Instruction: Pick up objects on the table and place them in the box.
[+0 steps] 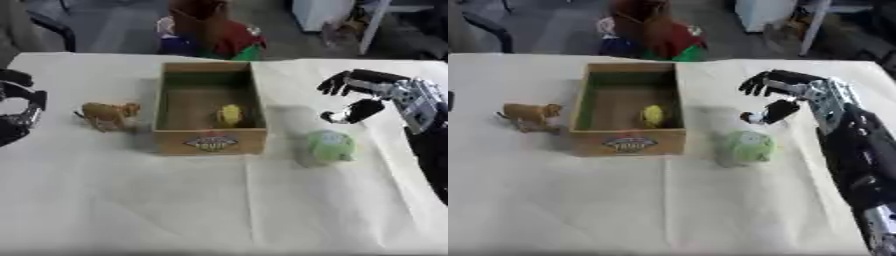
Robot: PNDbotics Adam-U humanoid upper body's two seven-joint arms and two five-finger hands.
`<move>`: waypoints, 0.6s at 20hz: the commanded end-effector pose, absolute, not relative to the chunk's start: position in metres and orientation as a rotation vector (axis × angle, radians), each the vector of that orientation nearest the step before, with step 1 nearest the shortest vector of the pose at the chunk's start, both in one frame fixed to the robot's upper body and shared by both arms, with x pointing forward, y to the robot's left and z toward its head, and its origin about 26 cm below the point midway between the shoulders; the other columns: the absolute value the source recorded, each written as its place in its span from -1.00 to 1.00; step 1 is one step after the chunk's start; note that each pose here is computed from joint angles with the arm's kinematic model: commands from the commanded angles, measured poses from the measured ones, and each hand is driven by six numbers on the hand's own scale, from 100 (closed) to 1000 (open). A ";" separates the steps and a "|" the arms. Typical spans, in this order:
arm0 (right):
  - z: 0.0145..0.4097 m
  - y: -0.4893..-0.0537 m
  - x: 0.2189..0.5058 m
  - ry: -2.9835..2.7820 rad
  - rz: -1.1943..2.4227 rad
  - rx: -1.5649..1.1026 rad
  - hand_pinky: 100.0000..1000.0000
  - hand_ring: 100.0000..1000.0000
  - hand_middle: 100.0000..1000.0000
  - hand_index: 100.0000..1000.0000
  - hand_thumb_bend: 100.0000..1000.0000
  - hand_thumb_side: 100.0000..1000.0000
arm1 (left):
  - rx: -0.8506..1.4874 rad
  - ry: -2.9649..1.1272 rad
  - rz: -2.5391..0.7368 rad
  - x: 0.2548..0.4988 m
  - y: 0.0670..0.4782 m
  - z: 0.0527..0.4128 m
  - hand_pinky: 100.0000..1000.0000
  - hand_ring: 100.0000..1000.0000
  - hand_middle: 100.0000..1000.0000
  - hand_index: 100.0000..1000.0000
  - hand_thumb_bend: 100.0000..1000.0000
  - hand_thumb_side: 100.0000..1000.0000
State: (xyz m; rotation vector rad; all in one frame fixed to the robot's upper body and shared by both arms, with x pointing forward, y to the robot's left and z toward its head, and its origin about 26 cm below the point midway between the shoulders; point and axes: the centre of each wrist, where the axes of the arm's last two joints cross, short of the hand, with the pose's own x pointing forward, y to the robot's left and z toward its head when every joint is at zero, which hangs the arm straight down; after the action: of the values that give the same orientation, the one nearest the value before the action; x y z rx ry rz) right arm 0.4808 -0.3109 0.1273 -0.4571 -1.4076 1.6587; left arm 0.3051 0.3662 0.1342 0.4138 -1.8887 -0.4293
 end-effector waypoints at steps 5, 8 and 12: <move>0.146 -0.348 0.470 -1.405 1.955 -0.327 0.35 0.46 0.41 0.76 -0.65 -0.27 | 0.477 -1.881 -0.464 0.302 0.379 0.144 0.44 0.04 0.06 0.25 -0.60 -1.00; 0.145 -0.359 0.463 -1.435 1.941 -0.310 0.35 0.46 0.40 0.76 -0.68 -0.27 | 0.482 -1.869 -0.469 0.300 0.380 0.142 0.44 0.04 0.06 0.25 -0.60 -1.00; 0.130 -0.363 0.458 -1.460 1.935 -0.226 0.31 0.42 0.35 0.73 -0.78 -0.37 | 0.492 -1.851 -0.473 0.299 0.384 0.140 0.45 0.04 0.06 0.25 -0.61 -1.00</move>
State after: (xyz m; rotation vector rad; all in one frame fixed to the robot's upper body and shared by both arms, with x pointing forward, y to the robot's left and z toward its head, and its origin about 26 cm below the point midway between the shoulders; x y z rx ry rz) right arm 0.4569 -0.3523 0.1106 -0.3634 -1.5155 1.5043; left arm 0.2986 0.3760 0.1272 0.4464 -1.8398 -0.4500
